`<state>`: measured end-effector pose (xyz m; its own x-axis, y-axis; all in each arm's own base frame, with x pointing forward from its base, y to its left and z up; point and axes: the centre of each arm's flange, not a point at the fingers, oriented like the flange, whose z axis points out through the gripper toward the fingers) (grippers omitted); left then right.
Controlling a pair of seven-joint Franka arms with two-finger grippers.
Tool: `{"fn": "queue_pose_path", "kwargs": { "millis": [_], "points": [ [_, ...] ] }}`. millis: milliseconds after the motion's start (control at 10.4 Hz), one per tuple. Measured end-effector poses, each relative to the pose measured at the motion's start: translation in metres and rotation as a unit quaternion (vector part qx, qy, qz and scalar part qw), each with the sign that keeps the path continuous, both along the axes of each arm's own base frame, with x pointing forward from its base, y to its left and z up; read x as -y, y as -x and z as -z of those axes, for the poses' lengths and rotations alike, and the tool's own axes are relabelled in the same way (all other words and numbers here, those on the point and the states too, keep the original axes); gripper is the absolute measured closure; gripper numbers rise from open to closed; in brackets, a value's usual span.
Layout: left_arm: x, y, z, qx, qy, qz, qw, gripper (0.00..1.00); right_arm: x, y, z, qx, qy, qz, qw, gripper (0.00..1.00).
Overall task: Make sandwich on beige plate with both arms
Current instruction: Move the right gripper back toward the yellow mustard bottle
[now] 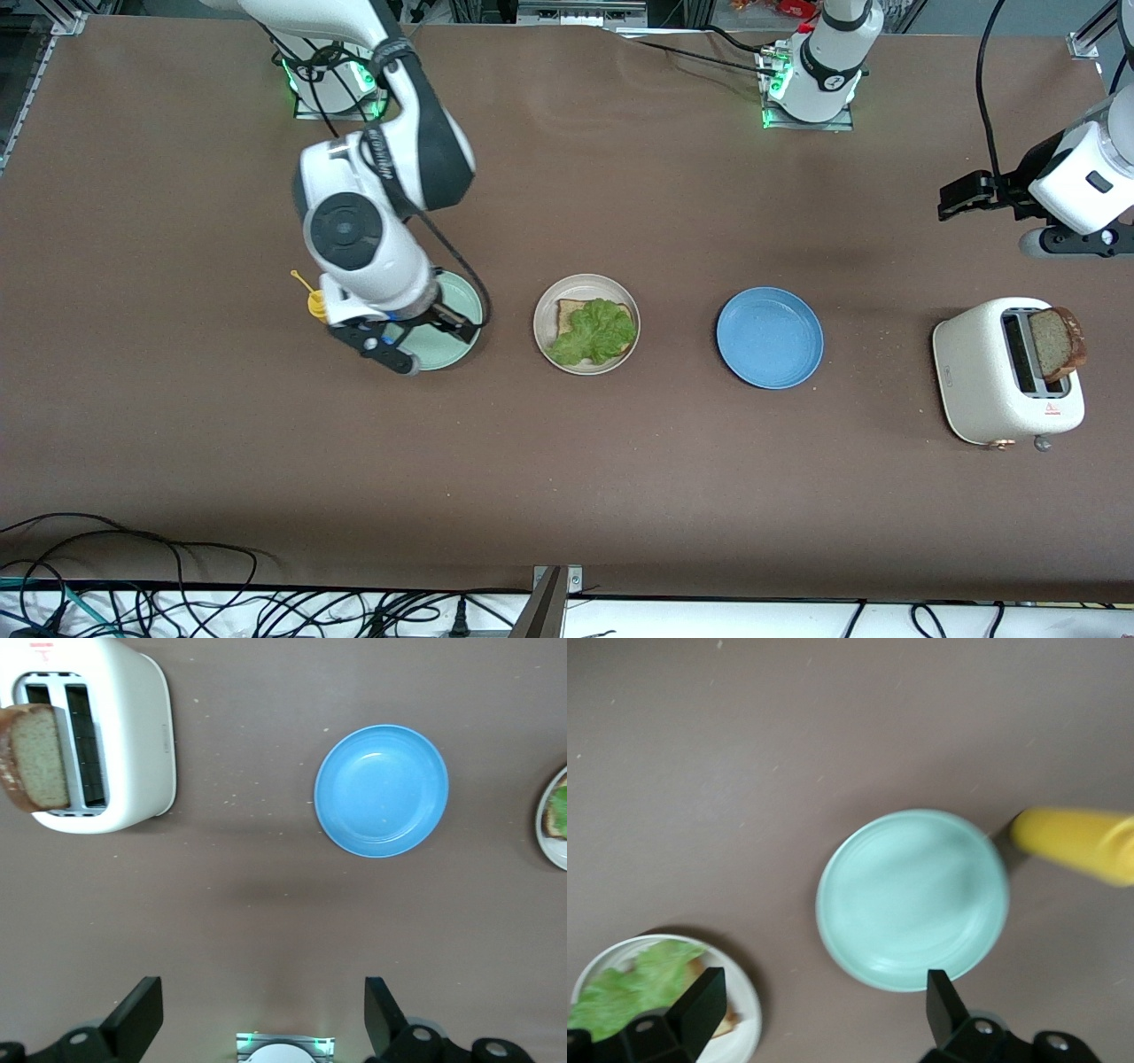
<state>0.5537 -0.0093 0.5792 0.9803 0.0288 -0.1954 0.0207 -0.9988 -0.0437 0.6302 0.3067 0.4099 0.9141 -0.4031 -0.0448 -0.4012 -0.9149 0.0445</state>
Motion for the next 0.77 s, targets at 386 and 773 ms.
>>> {"fn": "queue_pose_path", "kwargs": {
  "millis": [386,773],
  "points": [
    [-0.043,-0.014,0.017,0.005,-0.005,-0.020,1.000,0.00,0.113,-0.026,-0.038,-0.012,0.020,-0.149,0.989,0.00],
    [-0.110,-0.029,0.049,0.010,0.006,-0.008,1.000,0.00,0.174,-0.036,-0.026,-0.034,0.012,-0.229,0.973,0.00]
  ]
}}
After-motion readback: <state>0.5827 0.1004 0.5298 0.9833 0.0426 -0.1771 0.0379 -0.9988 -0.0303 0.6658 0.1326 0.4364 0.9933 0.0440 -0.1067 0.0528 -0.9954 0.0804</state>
